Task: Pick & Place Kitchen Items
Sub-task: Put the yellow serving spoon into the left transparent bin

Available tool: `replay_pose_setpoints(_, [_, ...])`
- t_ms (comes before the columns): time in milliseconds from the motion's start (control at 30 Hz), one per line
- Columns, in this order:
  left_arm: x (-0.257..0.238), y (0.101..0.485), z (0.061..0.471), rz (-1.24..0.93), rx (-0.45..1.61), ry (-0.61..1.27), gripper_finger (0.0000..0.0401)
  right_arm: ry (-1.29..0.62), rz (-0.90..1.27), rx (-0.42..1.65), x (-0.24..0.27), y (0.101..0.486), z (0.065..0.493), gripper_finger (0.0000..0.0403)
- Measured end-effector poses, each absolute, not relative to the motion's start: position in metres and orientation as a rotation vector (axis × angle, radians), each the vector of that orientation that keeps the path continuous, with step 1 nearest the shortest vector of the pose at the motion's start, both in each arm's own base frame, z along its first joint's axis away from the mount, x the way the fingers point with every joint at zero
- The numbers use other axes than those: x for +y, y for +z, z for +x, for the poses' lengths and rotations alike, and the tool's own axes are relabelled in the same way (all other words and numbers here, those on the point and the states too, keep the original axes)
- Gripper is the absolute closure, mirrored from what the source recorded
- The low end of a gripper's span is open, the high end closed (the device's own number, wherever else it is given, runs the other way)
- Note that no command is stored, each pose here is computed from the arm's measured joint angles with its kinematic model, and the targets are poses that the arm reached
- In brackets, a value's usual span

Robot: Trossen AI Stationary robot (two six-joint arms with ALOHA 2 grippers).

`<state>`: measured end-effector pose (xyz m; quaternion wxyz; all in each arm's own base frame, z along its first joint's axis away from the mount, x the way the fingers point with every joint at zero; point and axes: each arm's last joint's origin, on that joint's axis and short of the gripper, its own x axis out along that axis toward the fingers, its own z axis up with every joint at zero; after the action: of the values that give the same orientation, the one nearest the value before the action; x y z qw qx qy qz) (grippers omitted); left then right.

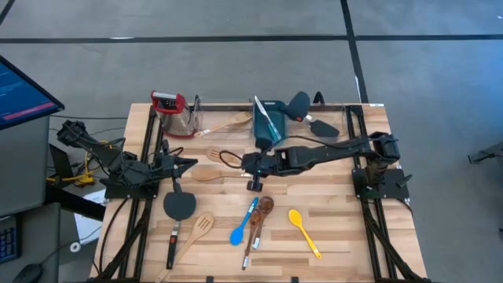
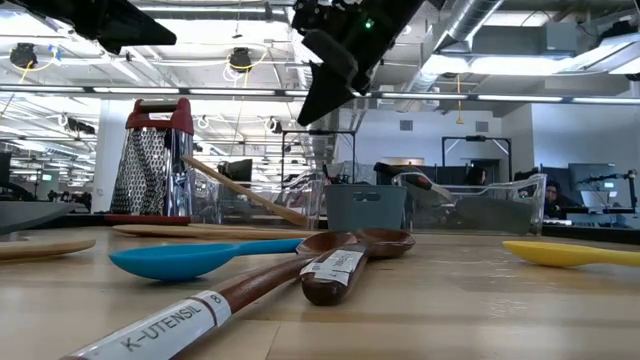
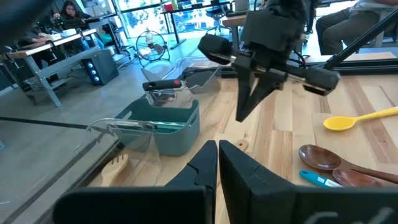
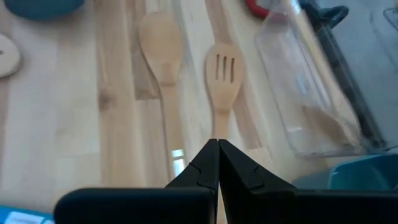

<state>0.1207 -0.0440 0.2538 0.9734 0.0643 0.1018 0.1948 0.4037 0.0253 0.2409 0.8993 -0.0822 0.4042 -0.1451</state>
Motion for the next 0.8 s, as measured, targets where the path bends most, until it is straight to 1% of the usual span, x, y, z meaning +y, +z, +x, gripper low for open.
replay_pose_setpoints(333, [-0.044, 0.254, 0.121, 0.130, 0.205, 0.393, 0.0397, -0.265, -0.160, 0.837, 0.047, 0.243, 0.399, 0.0403])
replay_pose_setpoints(633, [-0.044, 0.254, 0.121, 0.130, 0.205, 0.393, 0.0397, -0.272, -0.101, 0.923, 0.068, 0.236, 0.387, 0.0403])
replay_pose_setpoints(800, [-0.044, 0.254, 0.121, 0.130, 0.205, 0.393, 0.0397, -0.230, -0.113, 0.925, 0.088, 0.236, 0.382, 0.0403])
